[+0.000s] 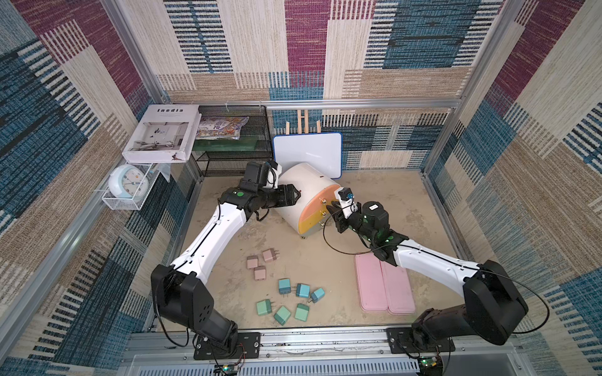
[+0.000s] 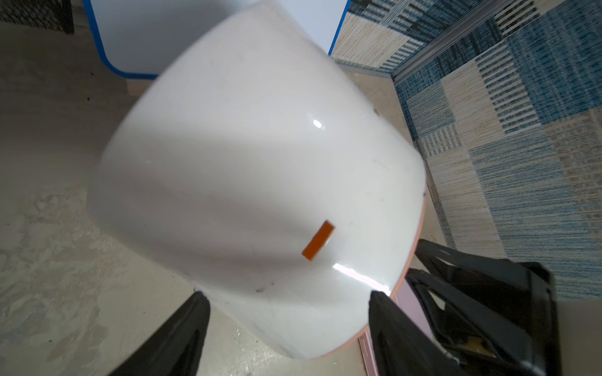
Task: Place the plugs into the drawer by color
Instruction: Open the drawer in the storage box, then pick up the plug from the center of the board.
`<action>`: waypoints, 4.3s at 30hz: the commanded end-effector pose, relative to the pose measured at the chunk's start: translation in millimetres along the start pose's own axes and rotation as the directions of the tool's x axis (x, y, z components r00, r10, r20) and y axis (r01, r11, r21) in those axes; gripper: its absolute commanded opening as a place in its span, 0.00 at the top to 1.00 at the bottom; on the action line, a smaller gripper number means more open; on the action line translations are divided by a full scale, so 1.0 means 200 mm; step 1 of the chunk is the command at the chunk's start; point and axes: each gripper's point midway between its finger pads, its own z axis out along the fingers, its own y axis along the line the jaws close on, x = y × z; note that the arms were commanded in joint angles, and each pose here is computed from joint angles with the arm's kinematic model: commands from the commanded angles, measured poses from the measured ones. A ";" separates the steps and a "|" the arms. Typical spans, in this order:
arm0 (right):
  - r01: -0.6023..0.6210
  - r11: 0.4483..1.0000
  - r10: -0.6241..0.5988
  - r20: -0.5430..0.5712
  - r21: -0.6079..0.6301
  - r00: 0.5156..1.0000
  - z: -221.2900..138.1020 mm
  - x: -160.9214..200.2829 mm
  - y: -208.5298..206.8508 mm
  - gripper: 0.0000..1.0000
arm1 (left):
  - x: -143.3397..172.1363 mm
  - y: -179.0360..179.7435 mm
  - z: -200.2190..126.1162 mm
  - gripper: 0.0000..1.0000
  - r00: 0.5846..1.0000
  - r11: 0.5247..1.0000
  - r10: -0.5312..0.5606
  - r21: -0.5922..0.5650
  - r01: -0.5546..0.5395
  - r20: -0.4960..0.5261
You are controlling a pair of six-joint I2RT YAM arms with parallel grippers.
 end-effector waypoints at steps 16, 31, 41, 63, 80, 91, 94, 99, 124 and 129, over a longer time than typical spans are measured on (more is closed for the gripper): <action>0.036 0.999 -0.037 0.048 0.018 0.998 0.10 -0.07 -0.02 0.63 | -0.15 0.17 0.06 0.16 0.999 0.999 -0.032 -0.043 0.032 -0.008; 0.025 1.000 -0.025 0.020 -0.005 0.999 0.17 -0.02 -0.01 0.70 | -0.08 0.22 0.11 0.16 0.998 0.998 -0.049 -0.035 0.047 -0.046; 0.013 1.000 -0.014 0.017 0.009 1.000 0.15 -0.05 -0.02 0.80 | -0.07 0.24 0.14 0.16 0.996 0.997 -0.068 -0.040 0.066 -0.051; -0.039 0.999 0.039 -0.003 0.030 0.999 -0.10 0.04 0.00 0.81 | -0.09 0.28 0.17 0.17 0.993 0.994 -0.109 -0.029 0.108 -0.040; -0.019 0.999 0.020 -0.017 0.035 1.000 -0.15 0.05 0.00 0.65 | -0.11 0.29 0.13 0.17 0.995 0.994 -0.099 -0.044 0.098 -0.025; -0.014 0.999 0.014 -0.014 0.039 1.000 -0.28 -0.05 -0.01 0.43 | -0.13 0.22 -0.01 0.17 0.996 0.995 -0.085 -0.041 0.086 0.015; -0.008 1.000 0.007 -0.021 -0.018 1.000 -0.33 -0.08 0.06 0.43 | -0.10 0.19 -0.08 0.17 0.996 0.996 -0.082 -0.038 0.083 0.032; 0.057 0.989 -0.062 -0.034 -0.133 0.997 -0.37 -0.12 0.28 0.43 | 0.01 0.18 -0.21 0.17 0.996 0.995 -0.078 -0.059 0.080 0.036; 0.260 0.801 -0.479 -0.318 -0.539 0.818 0.31 0.55 1.14 0.39 | 0.60 0.70 -0.52 0.21 0.976 0.894 -0.214 -0.394 0.214 0.044; 0.262 0.787 -0.510 -0.350 -0.558 0.786 0.39 0.67 1.16 0.34 | 0.61 0.76 -0.58 0.21 0.975 0.859 -0.205 -0.462 0.221 0.086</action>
